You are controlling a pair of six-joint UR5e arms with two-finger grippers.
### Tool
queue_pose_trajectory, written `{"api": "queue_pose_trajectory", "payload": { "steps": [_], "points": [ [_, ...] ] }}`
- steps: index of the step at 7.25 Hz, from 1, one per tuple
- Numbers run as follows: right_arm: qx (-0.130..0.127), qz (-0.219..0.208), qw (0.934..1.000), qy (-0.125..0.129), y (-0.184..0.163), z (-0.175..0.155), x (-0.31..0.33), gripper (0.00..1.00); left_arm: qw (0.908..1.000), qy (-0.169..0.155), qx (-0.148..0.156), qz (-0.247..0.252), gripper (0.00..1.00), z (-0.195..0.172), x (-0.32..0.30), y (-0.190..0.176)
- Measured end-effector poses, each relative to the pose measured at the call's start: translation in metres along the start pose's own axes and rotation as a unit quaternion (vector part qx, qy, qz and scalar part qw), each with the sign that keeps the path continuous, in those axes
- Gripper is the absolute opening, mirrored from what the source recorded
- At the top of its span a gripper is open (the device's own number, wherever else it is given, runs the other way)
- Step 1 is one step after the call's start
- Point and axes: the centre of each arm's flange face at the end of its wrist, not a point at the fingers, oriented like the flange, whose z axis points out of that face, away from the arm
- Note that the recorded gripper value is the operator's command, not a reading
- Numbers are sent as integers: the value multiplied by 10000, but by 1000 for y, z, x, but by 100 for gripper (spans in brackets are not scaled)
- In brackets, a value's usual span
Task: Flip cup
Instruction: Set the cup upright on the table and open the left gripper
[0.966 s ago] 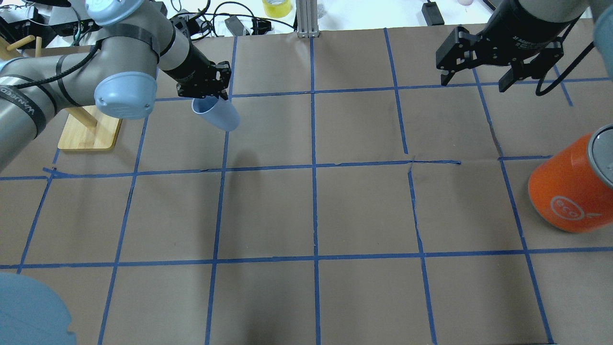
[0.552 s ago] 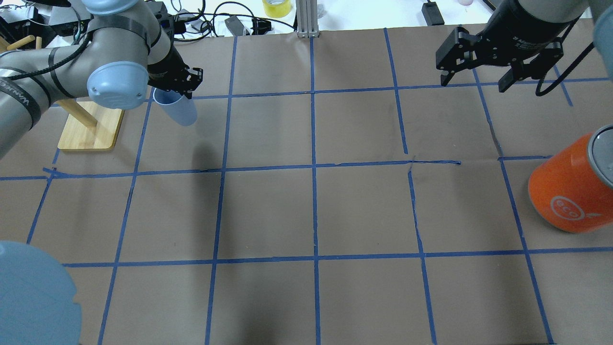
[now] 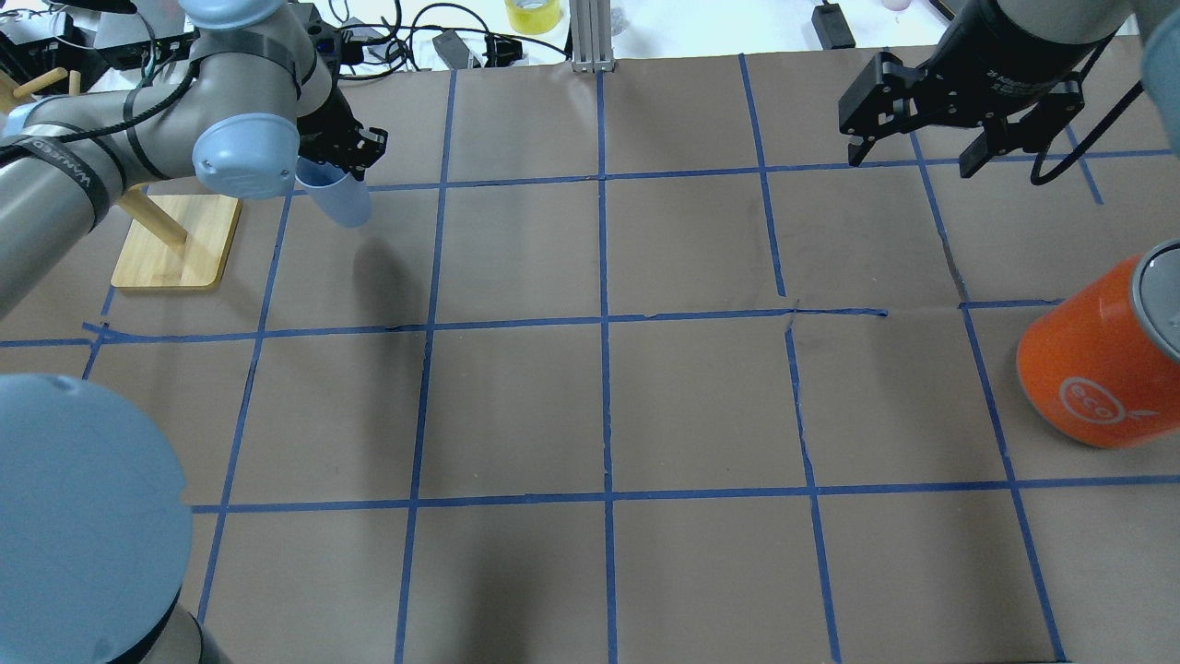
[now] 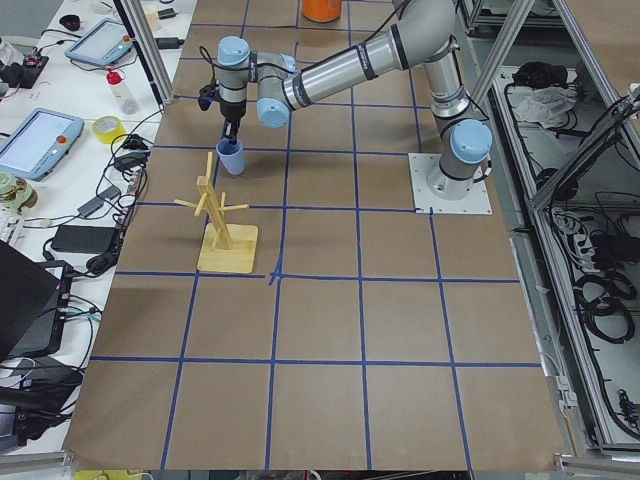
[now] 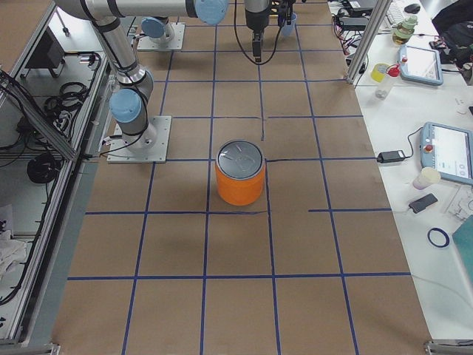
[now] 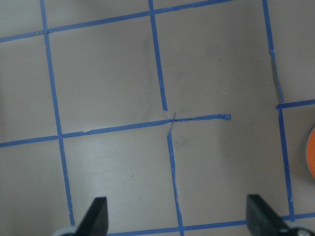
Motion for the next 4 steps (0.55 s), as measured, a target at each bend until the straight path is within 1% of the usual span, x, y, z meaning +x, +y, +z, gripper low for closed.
{"api": "queue_pose_trajectory", "payload": {
  "steps": [2,3,4],
  "points": [
    [0,0,10000,0,0,0,0,100,9998,5,-53,177,0,9,-1,2],
    [0,0,10000,-1,0,0,0,100,9997,7,-66,220,10,11,-1,3],
    [0,0,10000,-3,0,0,0,100,9997,8,-78,218,70,12,-1,3]
  ]
}}
